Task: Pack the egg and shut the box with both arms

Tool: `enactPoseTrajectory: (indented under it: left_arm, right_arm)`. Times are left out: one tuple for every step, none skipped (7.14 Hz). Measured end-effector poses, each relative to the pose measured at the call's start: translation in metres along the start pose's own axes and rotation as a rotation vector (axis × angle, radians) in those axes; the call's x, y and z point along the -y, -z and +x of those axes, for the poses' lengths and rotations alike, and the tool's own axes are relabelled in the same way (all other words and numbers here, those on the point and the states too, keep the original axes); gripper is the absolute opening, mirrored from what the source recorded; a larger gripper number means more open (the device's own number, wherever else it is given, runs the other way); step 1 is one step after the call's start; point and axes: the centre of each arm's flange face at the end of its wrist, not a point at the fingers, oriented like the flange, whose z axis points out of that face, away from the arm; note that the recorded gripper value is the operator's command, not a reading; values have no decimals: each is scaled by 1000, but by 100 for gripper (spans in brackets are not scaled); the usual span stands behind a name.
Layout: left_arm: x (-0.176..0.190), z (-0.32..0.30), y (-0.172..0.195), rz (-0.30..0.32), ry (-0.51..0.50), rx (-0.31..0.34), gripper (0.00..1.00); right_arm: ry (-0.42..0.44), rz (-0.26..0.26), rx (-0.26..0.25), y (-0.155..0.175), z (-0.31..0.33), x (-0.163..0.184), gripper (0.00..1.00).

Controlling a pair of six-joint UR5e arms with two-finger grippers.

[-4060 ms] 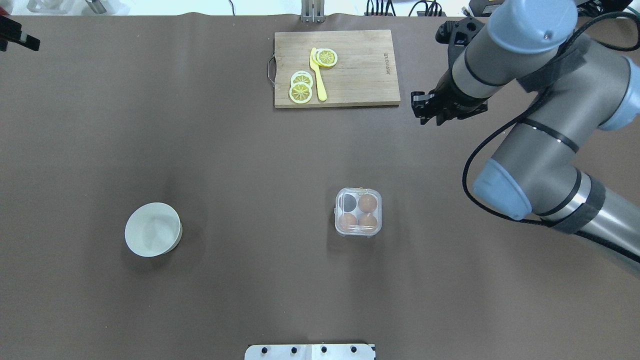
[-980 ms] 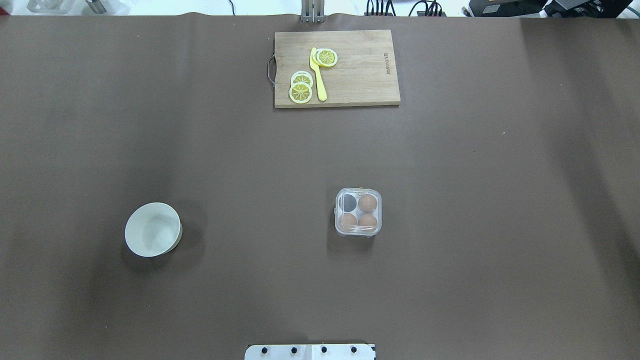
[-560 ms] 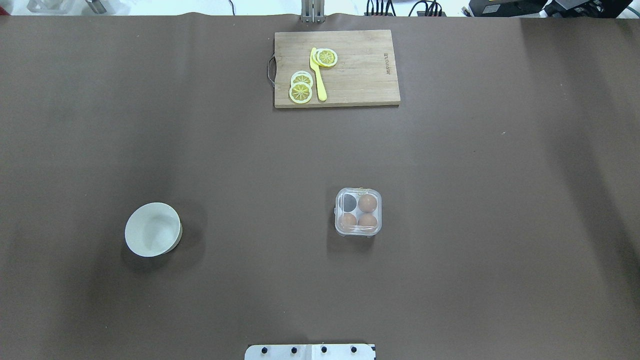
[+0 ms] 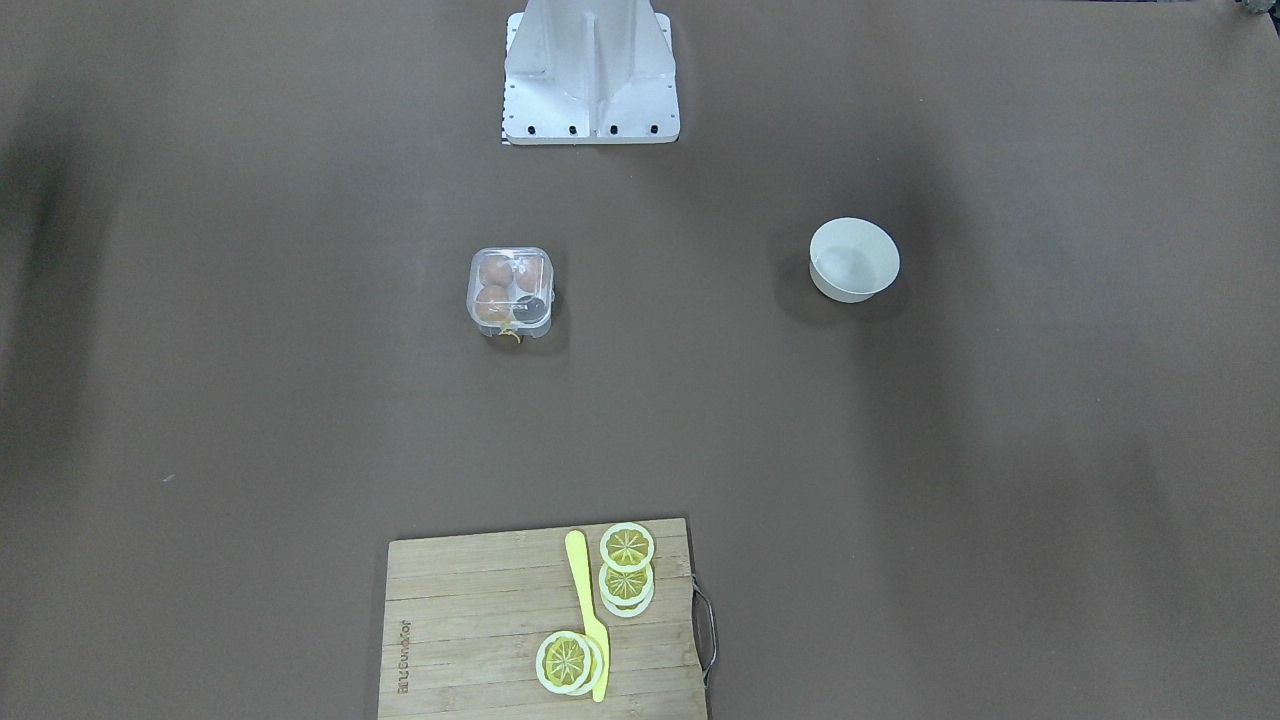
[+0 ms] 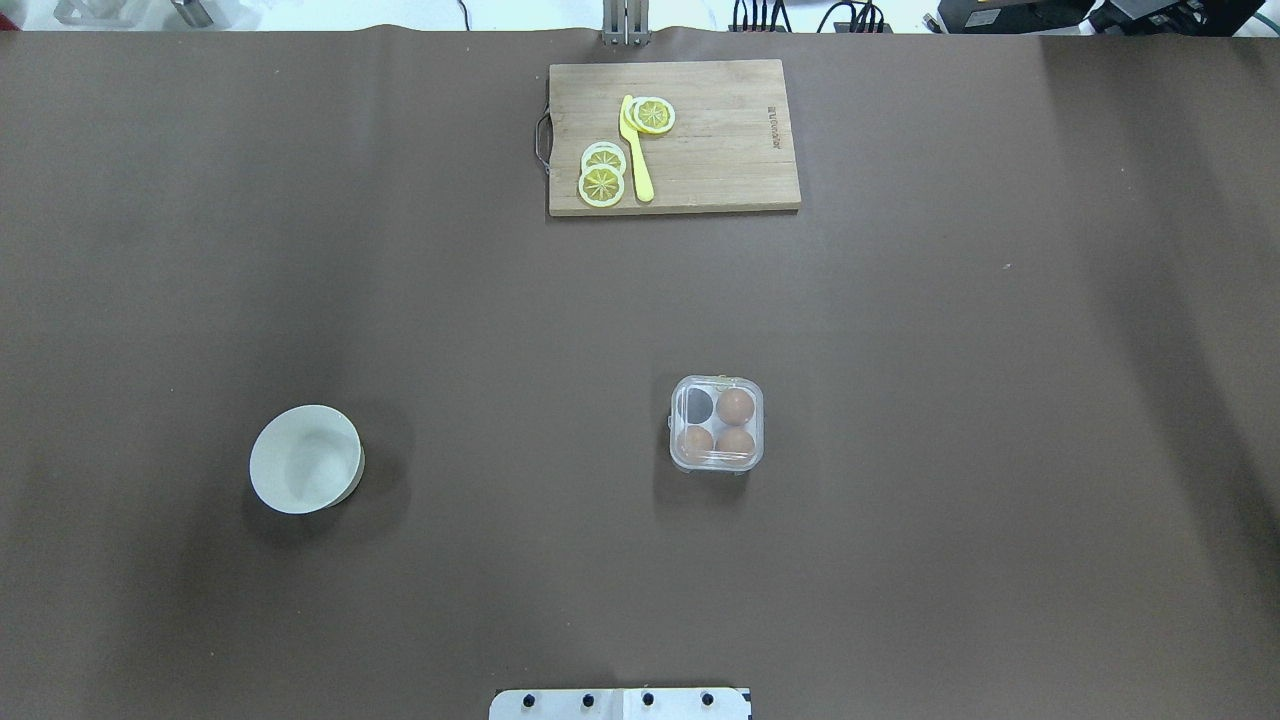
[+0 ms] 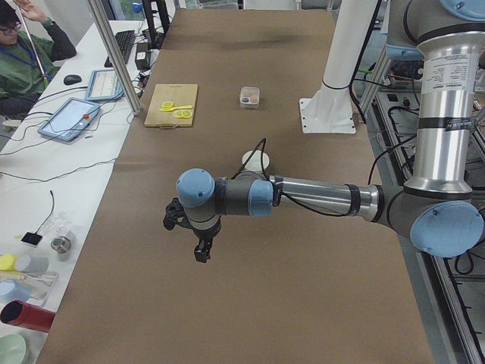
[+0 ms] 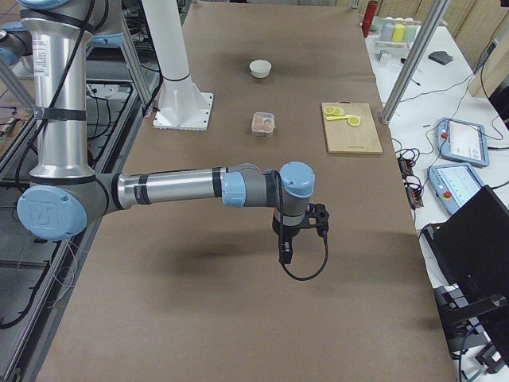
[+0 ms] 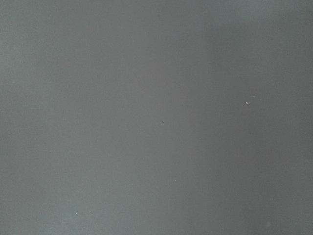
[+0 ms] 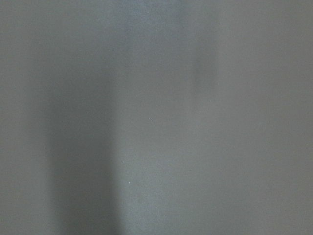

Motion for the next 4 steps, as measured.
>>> enactPoseTrajectory:
  left_arm:
    - [0, 0, 0, 0, 0, 0, 98]
    - [0, 0, 0, -1, 1, 0, 98]
    - [0, -1, -1, -1, 1, 0, 98]
    - [0, -1, -1, -2, 2, 0, 98]
  right_arm:
    - [0, 0, 1, 0, 0, 0, 100]
    - [1, 1, 1, 0, 0, 1, 100]
    - [1, 1, 0, 1, -1, 1, 100]
    - [2, 2, 1, 1, -1, 1, 100]
